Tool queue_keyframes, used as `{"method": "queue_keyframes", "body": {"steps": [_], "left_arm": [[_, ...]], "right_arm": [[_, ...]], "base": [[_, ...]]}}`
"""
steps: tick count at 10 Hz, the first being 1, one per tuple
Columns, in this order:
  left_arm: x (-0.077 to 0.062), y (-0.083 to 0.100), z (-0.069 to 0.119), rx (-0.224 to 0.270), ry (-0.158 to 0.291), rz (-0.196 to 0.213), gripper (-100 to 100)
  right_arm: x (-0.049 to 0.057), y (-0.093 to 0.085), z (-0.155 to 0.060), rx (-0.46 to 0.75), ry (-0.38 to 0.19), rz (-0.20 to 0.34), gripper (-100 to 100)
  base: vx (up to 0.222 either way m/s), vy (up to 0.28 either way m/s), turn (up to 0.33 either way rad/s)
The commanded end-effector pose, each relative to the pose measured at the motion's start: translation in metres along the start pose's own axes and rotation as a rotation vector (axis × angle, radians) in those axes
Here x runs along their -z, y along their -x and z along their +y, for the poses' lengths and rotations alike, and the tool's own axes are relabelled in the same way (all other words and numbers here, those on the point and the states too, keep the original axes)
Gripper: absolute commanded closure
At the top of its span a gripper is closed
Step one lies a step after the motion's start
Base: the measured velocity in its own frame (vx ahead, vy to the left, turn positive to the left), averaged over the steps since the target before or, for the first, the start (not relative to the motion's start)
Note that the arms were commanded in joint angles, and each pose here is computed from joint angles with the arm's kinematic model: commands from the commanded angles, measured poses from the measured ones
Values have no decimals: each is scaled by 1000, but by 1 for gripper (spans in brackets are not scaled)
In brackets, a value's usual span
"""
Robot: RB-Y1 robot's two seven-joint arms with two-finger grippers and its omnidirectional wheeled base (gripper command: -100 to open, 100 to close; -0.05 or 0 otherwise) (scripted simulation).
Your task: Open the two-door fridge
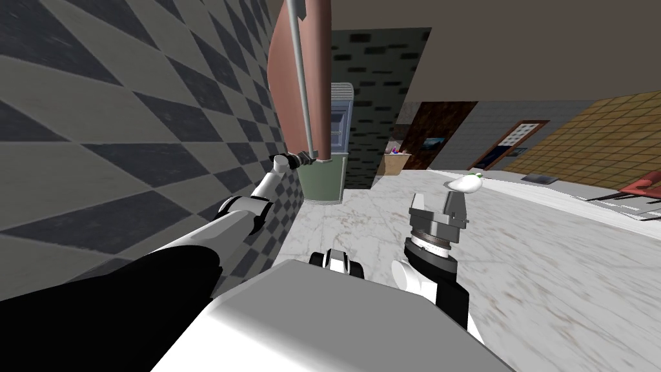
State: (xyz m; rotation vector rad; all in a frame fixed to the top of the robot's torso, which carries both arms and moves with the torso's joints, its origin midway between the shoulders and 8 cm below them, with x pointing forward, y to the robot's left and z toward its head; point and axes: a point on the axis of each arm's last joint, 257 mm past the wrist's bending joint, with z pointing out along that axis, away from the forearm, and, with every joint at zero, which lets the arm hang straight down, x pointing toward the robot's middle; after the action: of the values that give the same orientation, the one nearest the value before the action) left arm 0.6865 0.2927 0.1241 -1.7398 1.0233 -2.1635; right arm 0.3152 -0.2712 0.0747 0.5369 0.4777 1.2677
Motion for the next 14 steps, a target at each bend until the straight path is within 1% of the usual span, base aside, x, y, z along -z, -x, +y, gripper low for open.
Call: {"method": "queue_keyframes", "body": {"steps": [1, 2, 3, 4, 5, 7, 8, 10, 11, 13, 14], "left_arm": [[-2, -8, 13, 4, 35, 22, 100], [-2, -17, 24, 8, 65, 45, 100], [-2, -17, 24, 8, 65, 45, 100], [-2, -26, 35, 12, 94, 68, 100], [-2, -26, 35, 12, 94, 68, 100], [-1, -44, 56, 17, 153, 116, 100], [-1, -44, 56, 17, 153, 116, 100], [2, -62, 78, 22, 213, 166, 100], [2, -62, 78, 22, 213, 166, 100], [7, -81, 99, 25, 273, 218, 100], [10, -84, 87, 28, 275, 205, -100]], "right_arm": [[0, 0, 0, 0, 0, 0, 0], [0, 0, 0, 0, 0, 0, 0], [0, 0, 0, 0, 0, 0, 0], [0, 0, 0, 0, 0, 0, 0], [0, 0, 0, 0, 0, 0, 0], [0, 0, 0, 0, 0, 0, 0], [0, 0, 0, 0, 0, 0, 0], [0, 0, 0, 0, 0, 0, 0], [0, 0, 0, 0, 0, 0, 0], [0, 0, 0, 0, 0, 0, 0], [0, 0, 0, 0, 0, 0, 0]], "base": [[-62, 178, 5], [-112, 274, -12], [-96, 255, -27], [-68, 285, -7], [-67, 240, -19], [-107, 274, 8], [-83, 271, -22], [-97, 316, 6], [-70, 278, -13], [-73, 269, 10], [-17, 29, 3]]}}
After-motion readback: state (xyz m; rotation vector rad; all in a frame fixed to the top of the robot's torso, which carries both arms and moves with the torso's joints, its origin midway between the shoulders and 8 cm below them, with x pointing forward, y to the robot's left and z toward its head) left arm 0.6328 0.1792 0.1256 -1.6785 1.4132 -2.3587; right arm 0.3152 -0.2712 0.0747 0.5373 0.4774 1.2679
